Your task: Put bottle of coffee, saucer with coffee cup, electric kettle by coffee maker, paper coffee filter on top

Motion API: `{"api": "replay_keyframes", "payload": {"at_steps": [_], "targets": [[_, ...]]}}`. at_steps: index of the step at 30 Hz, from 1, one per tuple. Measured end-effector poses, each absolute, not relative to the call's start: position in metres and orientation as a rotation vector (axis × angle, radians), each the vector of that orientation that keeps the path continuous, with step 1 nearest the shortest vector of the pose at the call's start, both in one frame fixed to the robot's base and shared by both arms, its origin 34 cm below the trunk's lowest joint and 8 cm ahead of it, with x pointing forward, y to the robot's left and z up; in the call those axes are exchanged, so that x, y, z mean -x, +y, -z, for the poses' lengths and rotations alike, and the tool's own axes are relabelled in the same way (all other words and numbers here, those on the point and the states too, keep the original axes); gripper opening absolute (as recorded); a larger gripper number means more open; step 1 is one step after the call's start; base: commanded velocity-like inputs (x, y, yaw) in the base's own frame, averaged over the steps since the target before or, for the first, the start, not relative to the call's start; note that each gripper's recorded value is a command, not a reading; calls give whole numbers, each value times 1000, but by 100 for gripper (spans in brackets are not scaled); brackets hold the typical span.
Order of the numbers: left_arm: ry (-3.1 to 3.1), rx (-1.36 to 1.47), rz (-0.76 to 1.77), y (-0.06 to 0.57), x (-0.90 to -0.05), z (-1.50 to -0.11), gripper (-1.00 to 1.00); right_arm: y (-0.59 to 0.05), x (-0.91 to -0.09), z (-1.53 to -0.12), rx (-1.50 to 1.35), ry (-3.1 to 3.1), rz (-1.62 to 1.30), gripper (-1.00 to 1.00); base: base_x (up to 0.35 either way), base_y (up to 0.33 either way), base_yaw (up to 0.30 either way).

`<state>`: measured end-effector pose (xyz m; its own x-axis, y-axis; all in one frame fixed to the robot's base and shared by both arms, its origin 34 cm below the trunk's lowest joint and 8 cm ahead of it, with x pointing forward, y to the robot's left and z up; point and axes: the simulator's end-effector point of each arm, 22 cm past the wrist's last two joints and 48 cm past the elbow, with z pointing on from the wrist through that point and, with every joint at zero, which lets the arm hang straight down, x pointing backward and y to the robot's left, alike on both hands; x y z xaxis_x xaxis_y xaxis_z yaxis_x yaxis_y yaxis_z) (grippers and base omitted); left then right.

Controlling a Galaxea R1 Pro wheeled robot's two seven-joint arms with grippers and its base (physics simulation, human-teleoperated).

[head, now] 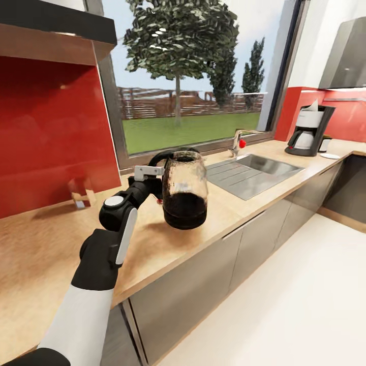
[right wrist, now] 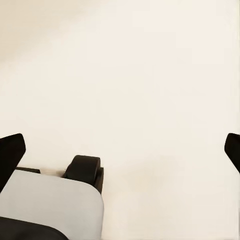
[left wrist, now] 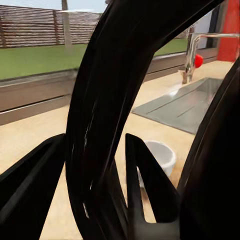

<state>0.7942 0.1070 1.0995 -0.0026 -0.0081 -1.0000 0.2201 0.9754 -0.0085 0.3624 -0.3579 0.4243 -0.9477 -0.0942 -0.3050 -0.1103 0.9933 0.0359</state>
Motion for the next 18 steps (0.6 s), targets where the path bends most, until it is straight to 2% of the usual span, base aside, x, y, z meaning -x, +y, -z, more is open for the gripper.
{"api": "replay_keyframes", "payload": {"at_steps": [16, 18], "targets": [[1565, -168, 181, 107, -794, -1099, -100, -358, -362, -424, 149, 2829, -75, 100, 8, -11, -258], [1566, -167, 179, 107, -794, -1099, -100, -358, -362, -424, 149, 2829, -75, 100, 0, -149, -262]]}}
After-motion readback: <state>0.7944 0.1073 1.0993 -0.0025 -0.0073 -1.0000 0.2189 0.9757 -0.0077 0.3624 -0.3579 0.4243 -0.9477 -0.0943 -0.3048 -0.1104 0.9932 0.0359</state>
